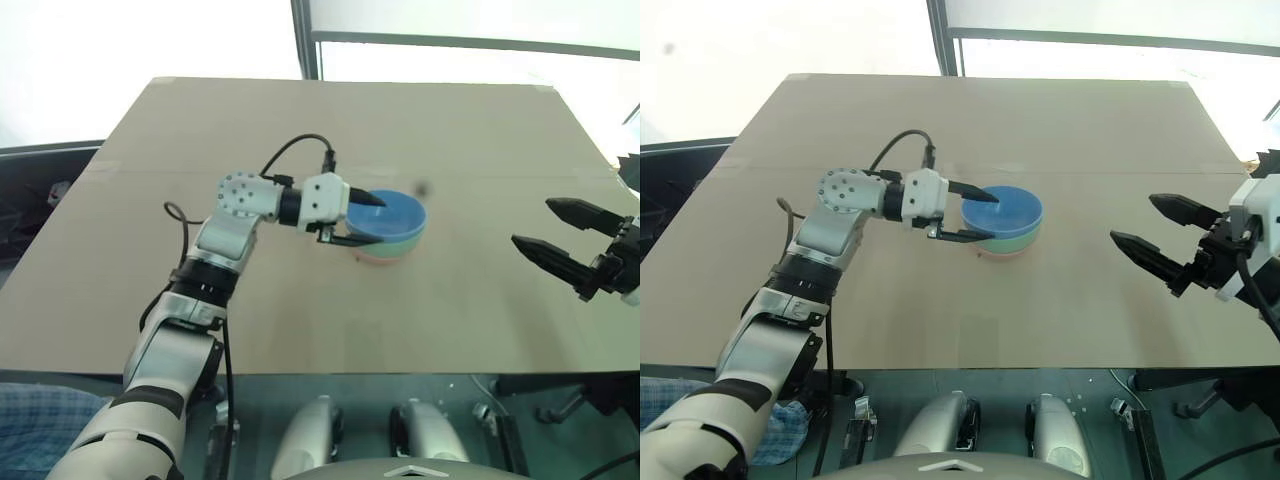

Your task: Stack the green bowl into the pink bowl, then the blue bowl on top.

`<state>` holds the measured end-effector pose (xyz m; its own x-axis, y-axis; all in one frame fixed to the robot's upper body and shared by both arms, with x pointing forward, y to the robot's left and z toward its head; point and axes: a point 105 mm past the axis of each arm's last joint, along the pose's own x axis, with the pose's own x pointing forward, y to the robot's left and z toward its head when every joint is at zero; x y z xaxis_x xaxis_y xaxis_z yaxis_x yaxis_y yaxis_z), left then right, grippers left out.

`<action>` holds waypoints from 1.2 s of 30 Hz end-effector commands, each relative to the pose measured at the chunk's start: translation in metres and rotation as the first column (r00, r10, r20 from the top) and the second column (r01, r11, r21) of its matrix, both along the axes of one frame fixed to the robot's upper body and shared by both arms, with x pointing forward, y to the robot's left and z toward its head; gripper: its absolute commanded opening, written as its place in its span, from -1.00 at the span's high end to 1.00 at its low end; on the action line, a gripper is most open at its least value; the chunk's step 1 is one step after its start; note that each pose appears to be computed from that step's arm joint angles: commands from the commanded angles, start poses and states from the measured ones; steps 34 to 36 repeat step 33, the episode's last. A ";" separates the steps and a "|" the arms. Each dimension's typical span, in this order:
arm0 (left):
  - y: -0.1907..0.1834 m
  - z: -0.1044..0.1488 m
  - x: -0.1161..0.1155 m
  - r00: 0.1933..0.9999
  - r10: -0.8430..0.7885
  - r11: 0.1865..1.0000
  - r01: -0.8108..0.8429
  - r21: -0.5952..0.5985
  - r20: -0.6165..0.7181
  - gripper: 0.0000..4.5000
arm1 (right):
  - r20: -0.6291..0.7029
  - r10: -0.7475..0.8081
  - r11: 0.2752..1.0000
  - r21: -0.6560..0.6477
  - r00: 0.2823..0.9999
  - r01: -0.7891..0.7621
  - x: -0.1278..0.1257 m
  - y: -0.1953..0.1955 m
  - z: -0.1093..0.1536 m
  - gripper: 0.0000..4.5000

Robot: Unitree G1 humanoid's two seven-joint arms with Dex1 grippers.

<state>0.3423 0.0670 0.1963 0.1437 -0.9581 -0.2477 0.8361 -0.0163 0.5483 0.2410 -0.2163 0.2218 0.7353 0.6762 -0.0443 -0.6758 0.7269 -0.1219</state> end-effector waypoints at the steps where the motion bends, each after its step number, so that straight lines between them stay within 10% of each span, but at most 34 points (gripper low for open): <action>1: 0.027 0.010 0.012 0.981 0.172 0.978 -0.181 -0.100 -0.092 -0.32 | 0.034 -0.006 1.000 -0.026 0.999 0.007 -0.003 -0.007 0.006 -1.00; 16: 0.101 -0.006 -0.035 0.814 0.416 0.836 -0.517 -0.182 -0.405 -0.32 | -0.018 0.033 0.999 -0.039 0.999 -0.033 0.002 -0.035 -0.017 -1.00; 36: 0.102 -0.015 -0.042 0.811 0.452 0.819 -0.542 -0.187 -0.372 -0.32 | -0.051 0.068 0.996 -0.050 0.996 -0.071 0.006 -0.040 -0.024 -1.00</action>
